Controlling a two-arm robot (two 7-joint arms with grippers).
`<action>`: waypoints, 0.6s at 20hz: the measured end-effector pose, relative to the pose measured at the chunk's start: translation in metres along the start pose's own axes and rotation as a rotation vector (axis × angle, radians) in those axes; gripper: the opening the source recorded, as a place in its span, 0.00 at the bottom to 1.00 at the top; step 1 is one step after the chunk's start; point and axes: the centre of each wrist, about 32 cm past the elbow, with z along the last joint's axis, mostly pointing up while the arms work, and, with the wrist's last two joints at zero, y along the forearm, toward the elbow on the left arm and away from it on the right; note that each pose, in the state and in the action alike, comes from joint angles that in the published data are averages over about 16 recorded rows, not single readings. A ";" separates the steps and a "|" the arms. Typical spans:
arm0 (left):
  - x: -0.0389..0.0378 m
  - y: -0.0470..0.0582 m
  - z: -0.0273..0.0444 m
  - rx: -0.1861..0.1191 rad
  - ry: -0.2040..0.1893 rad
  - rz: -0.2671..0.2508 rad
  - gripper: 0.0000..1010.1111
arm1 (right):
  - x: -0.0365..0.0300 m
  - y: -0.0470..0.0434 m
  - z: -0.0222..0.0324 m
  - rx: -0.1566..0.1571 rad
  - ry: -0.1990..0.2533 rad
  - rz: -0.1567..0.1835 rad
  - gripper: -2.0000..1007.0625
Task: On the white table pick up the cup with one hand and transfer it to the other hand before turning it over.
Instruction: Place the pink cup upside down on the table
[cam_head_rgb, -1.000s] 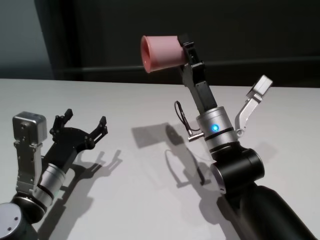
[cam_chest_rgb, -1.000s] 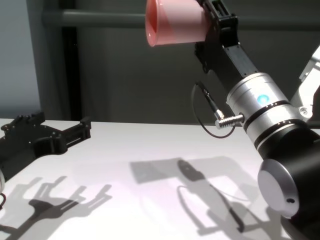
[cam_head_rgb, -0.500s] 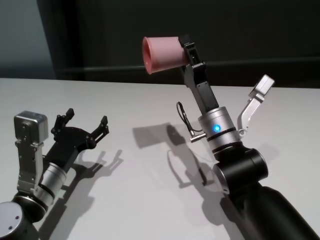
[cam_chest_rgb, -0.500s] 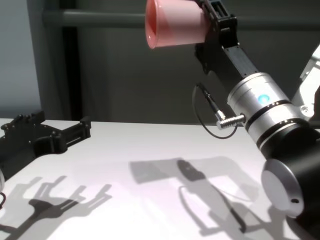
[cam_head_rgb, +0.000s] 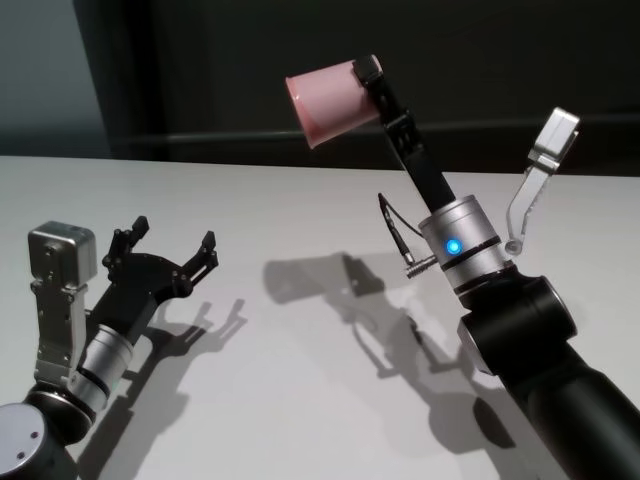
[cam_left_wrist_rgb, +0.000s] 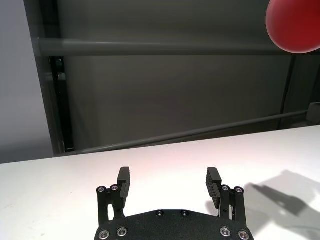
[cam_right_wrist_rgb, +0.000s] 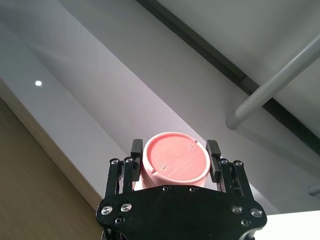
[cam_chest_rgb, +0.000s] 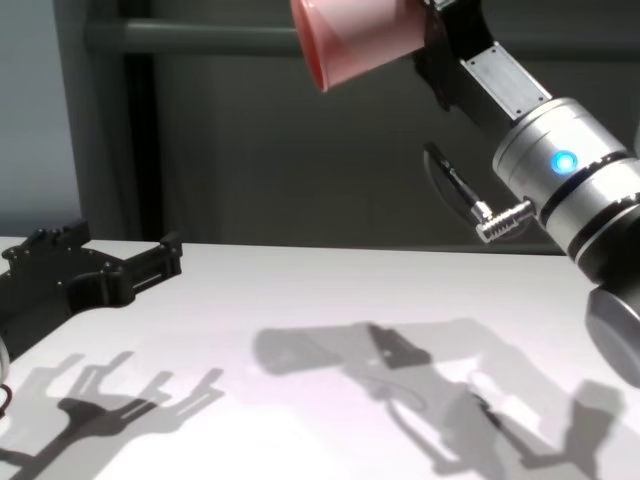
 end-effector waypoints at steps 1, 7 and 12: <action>0.0000 0.000 0.0000 0.000 0.000 0.000 0.99 | -0.0019 0.0003 0.0022 -0.008 -0.027 0.000 0.73; 0.0000 0.000 0.0002 -0.001 0.000 0.000 0.99 | -0.0121 0.0025 0.0121 -0.064 -0.189 -0.016 0.73; 0.0000 0.000 0.0004 -0.002 0.000 -0.001 0.99 | -0.0194 0.0034 0.0157 -0.119 -0.332 -0.038 0.73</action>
